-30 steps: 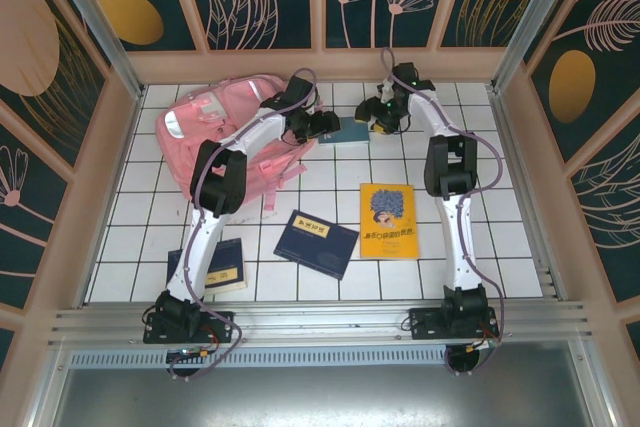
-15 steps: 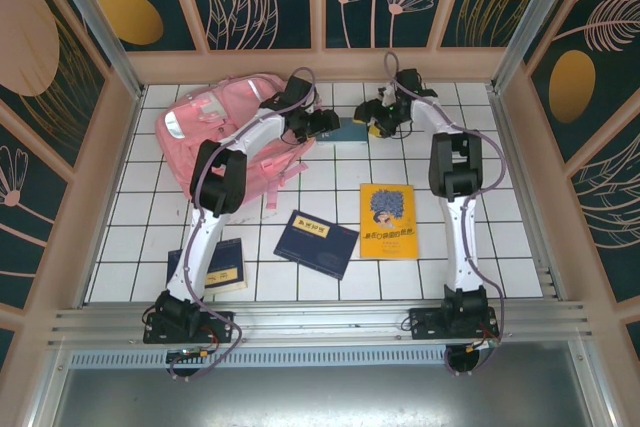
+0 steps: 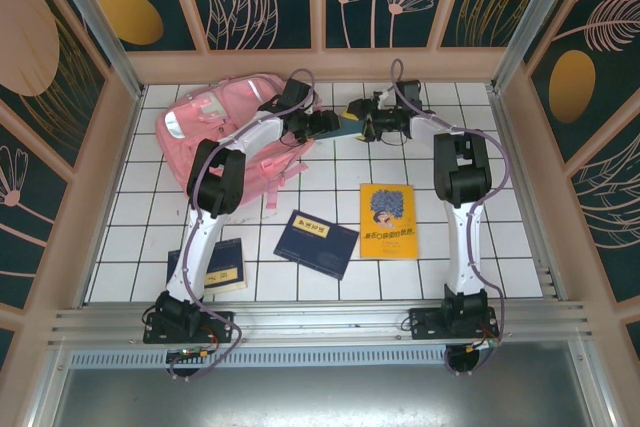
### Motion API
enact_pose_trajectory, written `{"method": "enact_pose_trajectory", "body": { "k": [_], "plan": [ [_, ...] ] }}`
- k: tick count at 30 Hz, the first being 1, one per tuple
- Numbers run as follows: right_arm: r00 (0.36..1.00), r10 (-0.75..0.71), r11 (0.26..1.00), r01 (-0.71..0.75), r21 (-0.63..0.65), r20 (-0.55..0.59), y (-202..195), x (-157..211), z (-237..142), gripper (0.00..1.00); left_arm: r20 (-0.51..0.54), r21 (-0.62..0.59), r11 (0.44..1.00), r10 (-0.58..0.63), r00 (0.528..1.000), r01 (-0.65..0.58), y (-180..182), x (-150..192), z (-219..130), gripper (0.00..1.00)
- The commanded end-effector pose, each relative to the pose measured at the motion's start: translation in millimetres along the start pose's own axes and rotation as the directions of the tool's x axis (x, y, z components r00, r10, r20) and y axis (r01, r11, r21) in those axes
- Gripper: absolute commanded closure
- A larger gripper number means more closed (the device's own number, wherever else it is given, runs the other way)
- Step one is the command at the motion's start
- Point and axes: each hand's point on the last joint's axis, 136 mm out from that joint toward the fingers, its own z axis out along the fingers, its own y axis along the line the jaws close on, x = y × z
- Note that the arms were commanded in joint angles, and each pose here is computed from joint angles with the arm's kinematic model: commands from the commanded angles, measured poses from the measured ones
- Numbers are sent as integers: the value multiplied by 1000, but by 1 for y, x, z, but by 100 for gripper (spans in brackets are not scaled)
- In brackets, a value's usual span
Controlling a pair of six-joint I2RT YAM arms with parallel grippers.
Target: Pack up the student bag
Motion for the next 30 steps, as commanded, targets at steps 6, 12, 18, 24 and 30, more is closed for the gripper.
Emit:
{"method": "enact_pose_trajectory", "body": {
  "k": [6,12,18,24,30],
  "plan": [
    [997,-75,993,71,94,33,-7,-9,-1,50,-195,-94,994,-74,978,56,41,67,26,25],
    [991,-108,980,93,174,83,-21,-17,-9,90,-137,-107,994,-23,990,8,26,46,-8,25],
    [978,-134,960,89,267,157,-30,-16,-31,100,-75,-72,994,78,994,-83,-26,14,-73,22],
    [961,-165,929,77,361,222,-35,-4,-54,100,108,-198,975,122,987,-99,-43,-38,-131,14],
    [948,-185,913,69,402,259,-32,11,-68,100,344,-499,857,61,937,127,11,-80,-167,1]
  ]
}}
